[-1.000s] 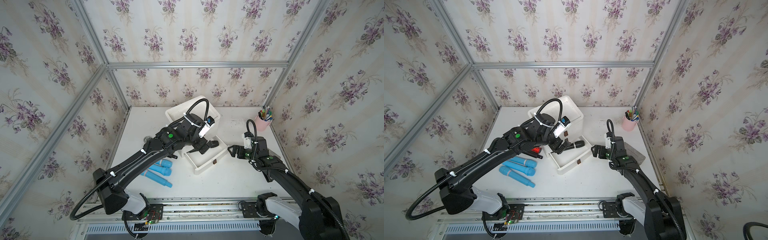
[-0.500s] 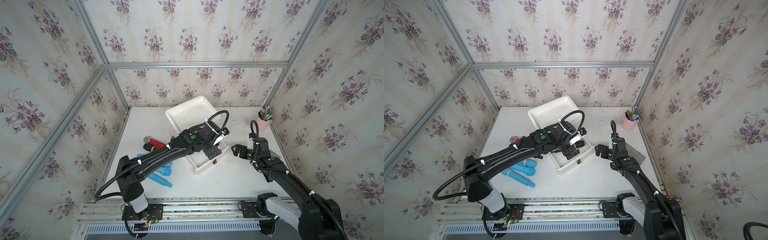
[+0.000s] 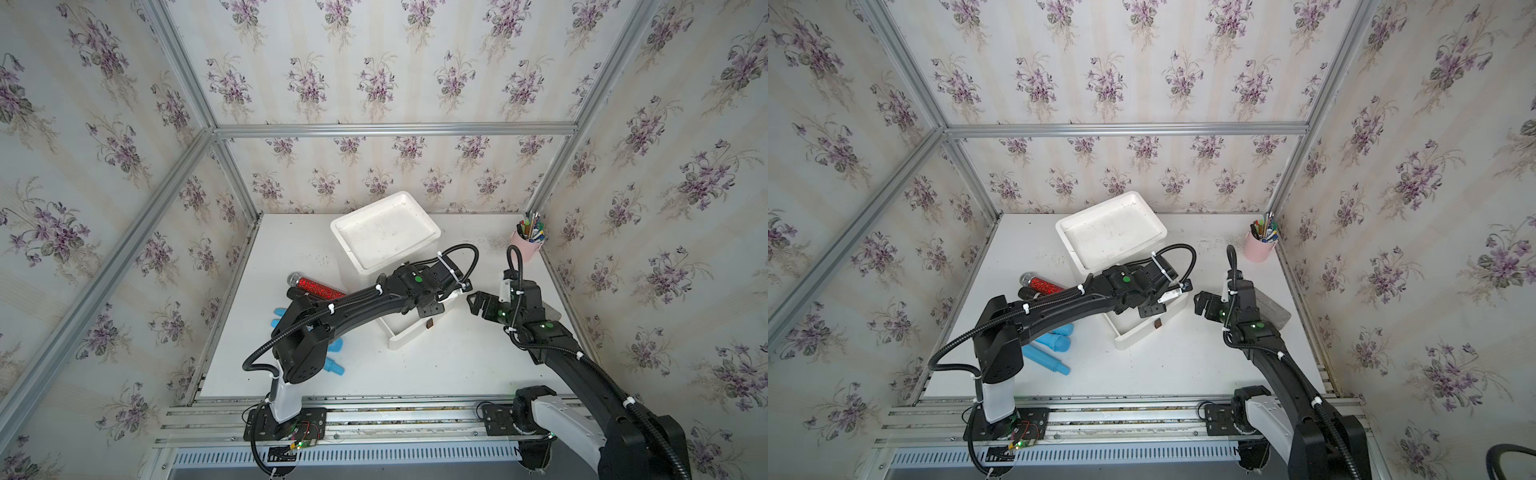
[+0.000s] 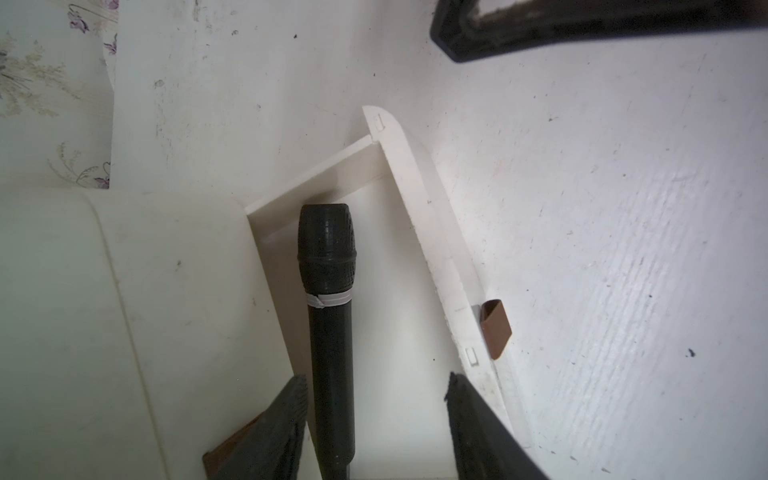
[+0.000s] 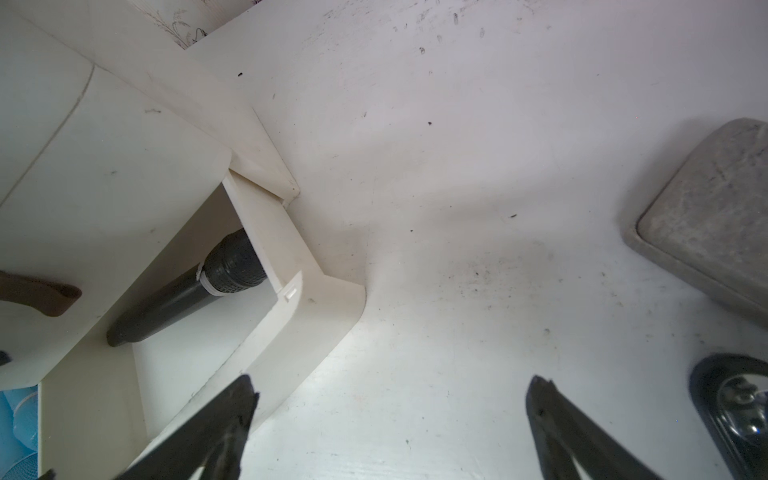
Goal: Take the microphone out of the drawer
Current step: Pick up the microphone from the drawer.
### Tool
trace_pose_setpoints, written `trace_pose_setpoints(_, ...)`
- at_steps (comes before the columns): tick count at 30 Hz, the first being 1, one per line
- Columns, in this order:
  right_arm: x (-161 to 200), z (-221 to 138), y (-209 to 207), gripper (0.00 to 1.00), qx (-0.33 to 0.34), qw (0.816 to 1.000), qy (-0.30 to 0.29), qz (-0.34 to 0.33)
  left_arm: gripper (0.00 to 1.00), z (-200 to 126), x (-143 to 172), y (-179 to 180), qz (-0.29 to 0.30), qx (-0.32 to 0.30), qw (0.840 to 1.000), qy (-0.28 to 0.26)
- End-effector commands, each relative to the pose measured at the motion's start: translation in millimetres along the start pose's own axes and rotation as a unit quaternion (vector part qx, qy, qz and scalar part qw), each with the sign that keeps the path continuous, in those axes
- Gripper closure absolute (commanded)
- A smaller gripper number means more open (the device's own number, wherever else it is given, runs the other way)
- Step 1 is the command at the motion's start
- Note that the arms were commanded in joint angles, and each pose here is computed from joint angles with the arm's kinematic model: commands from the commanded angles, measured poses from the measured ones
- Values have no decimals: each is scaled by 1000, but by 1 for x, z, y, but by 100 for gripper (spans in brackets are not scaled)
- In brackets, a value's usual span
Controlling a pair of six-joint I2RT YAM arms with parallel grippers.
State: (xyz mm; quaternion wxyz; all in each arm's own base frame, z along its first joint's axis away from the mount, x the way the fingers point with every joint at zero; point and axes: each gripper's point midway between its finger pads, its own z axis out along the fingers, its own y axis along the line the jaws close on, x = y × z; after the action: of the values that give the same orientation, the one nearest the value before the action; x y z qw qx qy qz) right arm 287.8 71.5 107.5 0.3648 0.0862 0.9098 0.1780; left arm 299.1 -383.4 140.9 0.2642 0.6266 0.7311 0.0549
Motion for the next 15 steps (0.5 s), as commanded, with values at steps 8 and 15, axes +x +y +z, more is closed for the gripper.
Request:
trace_pose_setpoints(8,-3,-4,3,0,-11,1000,-10,-6,55,32,-3,15,58,-10,998,16)
trace_pose_setpoints(15,-8,-10,-3,0,2,1000,-25,4,54,45,5,21,72,-1,997,26)
